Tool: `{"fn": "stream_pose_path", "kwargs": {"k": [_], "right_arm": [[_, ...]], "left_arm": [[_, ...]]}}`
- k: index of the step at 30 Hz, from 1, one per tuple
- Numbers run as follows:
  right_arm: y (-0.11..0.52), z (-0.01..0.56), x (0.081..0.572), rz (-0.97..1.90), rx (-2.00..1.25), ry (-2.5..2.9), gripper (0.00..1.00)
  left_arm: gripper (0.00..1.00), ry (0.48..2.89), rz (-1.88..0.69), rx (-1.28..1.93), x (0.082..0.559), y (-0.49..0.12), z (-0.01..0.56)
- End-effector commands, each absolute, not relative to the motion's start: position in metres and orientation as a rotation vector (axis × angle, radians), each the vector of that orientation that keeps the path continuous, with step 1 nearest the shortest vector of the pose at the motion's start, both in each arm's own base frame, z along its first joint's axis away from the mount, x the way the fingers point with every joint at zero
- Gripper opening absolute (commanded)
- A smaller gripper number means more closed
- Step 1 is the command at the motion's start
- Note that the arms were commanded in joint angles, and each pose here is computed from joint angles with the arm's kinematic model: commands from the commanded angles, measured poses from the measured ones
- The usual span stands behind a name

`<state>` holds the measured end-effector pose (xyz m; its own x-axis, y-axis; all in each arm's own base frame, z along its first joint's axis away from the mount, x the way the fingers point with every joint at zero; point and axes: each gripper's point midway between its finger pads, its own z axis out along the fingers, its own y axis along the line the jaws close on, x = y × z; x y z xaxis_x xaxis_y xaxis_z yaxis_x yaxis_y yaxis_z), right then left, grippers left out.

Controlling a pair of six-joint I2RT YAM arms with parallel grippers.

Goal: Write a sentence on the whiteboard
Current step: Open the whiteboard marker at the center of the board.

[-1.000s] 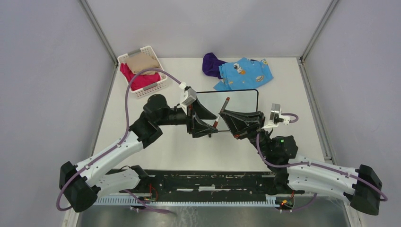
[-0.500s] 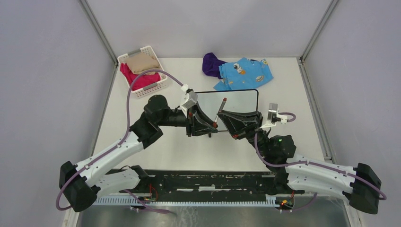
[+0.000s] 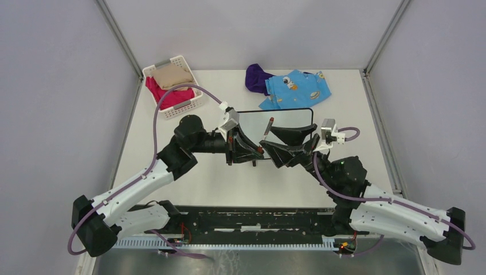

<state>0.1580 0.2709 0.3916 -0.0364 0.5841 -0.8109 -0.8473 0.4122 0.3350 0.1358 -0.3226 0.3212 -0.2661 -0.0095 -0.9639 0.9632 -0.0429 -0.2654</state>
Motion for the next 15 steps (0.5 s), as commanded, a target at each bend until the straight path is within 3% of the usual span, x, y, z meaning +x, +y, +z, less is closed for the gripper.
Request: {"fn": "stream_pose_path", "kwargs": {"k": [1,8,15], "right_arm": [[0.274,0.374,0.166,1.001,-0.456,1.286,0.71],[0.291,0.369,0.168,0.96,-0.561,1.377,0.72],[0.288,0.374,0.176,0.957,-0.487,1.364,0.61]], "left_arm": [[0.02,1.284,-1.409,1.09,0.137,-0.322,0.344],[0.02,1.285,-1.413,1.101,0.136,-0.323,0.341],[0.02,1.292,-1.417,1.11,0.136,-0.325,0.337]]}}
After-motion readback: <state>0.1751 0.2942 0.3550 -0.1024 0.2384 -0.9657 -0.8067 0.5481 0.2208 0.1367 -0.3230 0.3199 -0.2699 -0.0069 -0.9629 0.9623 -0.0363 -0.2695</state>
